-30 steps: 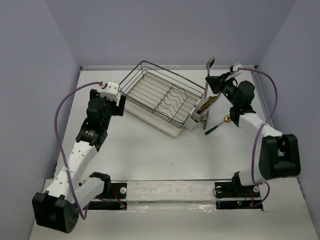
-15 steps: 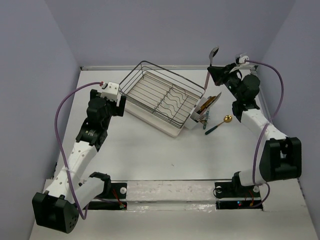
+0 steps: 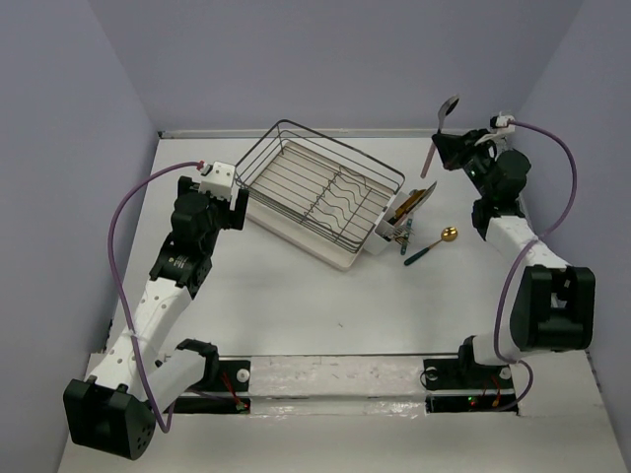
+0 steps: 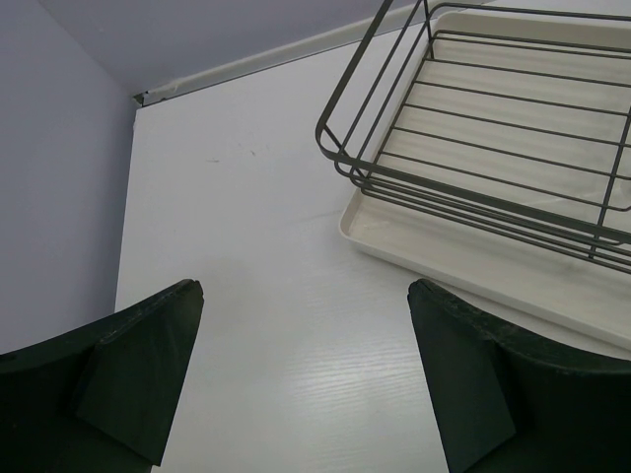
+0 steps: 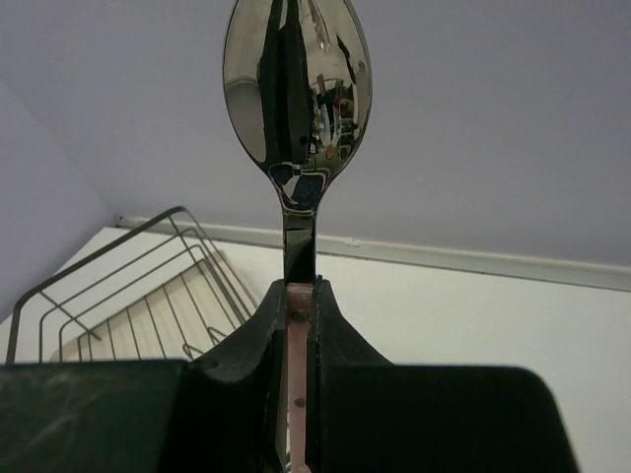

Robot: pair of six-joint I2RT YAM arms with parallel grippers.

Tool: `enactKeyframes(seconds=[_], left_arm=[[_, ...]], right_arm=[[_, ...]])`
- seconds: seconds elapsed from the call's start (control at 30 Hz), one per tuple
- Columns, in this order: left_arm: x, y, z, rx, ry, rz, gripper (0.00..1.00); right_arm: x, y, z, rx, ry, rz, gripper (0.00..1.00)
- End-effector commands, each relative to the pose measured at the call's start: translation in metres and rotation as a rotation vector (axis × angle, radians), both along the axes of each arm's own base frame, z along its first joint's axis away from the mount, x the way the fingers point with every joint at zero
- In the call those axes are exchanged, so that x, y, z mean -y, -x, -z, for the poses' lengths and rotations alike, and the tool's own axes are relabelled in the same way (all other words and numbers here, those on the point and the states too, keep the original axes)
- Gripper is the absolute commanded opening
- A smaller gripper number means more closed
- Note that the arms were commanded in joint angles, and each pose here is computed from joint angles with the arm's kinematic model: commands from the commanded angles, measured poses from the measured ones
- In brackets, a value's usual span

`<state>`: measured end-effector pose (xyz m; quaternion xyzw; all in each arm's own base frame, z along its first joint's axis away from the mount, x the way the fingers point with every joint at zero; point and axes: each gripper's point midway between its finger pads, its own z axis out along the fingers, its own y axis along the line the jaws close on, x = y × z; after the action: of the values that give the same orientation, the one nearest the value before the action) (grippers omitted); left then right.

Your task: Sort the eating utensils into containers

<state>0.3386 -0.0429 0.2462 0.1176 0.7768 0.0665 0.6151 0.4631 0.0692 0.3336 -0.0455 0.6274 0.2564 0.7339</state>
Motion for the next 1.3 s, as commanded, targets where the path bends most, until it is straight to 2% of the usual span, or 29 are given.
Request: enactKeyframes(seconds=[0.0, 0.07, 0.67, 1.0, 1.27], left_arm=[[-0.001, -0.003, -0.027, 0.075, 0.014, -0.003, 0.99], [-0.001, -0.003, -0.028, 0.075, 0.016, 0.0, 0.99], [0.004, -0.008, -0.029, 0.065, 0.029, 0.012, 0.99], [0.006, -0.01, -0.036, 0.061, 0.03, 0.021, 0.99], [0.007, -0.01, -0.039, 0.062, 0.033, 0.024, 0.99]], right_arm=[[-0.014, 0.004, 0.017, 0.023, -0.023, -0.103, 0.0], [-0.014, 0.008, 0.015, 0.052, -0.037, -0.105, 0.0], [-0.032, 0.032, 0.063, 0.008, -0.039, -0.22, 0.0], [-0.036, 0.031, 0.063, 0.103, -0.096, -0.26, 0.0], [-0.033, 0.031, 0.064, 0.13, -0.014, -0.23, 0.0]])
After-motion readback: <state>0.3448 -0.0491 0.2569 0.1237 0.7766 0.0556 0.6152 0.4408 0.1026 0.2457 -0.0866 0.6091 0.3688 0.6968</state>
